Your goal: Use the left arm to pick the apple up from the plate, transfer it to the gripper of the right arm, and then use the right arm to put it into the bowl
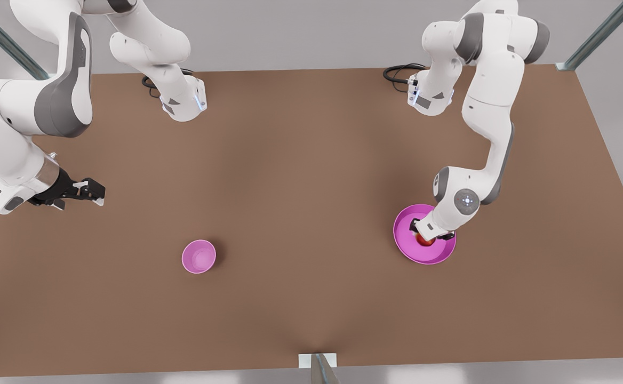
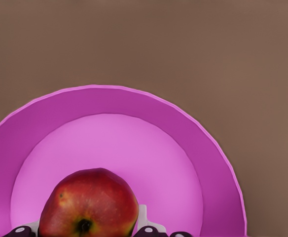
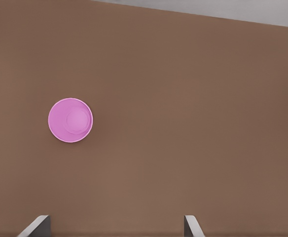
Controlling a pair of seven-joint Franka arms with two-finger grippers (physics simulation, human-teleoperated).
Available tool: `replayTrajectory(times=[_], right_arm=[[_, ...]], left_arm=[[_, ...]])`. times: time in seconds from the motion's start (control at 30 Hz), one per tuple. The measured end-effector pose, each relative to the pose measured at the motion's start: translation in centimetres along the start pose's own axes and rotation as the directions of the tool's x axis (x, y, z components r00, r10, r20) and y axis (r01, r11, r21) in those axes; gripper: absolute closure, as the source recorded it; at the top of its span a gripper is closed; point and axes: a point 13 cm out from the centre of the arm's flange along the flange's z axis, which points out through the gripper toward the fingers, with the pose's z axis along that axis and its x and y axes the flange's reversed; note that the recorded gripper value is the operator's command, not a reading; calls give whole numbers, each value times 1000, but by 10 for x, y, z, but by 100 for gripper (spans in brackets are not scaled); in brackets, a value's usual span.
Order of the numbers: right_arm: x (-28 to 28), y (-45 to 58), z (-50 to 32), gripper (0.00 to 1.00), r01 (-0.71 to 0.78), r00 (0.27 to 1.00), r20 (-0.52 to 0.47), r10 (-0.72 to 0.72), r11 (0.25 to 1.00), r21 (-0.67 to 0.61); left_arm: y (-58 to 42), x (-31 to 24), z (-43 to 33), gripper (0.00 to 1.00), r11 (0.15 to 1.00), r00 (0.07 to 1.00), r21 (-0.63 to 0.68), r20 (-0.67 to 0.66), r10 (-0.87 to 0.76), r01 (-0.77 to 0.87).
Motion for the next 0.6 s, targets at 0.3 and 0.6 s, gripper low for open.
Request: replayTrajectory(times=[0.3, 0.6], right_arm=[[0, 24, -1, 0, 5, 1000, 2, -5, 997, -77], [-41, 168, 20, 0, -132, 991, -90, 96, 713, -689]], left_arm=[[-144, -79, -172, 21, 889, 984, 449, 99, -148, 88], [-325, -105, -200, 33, 411, 978, 901, 191, -83, -141]])
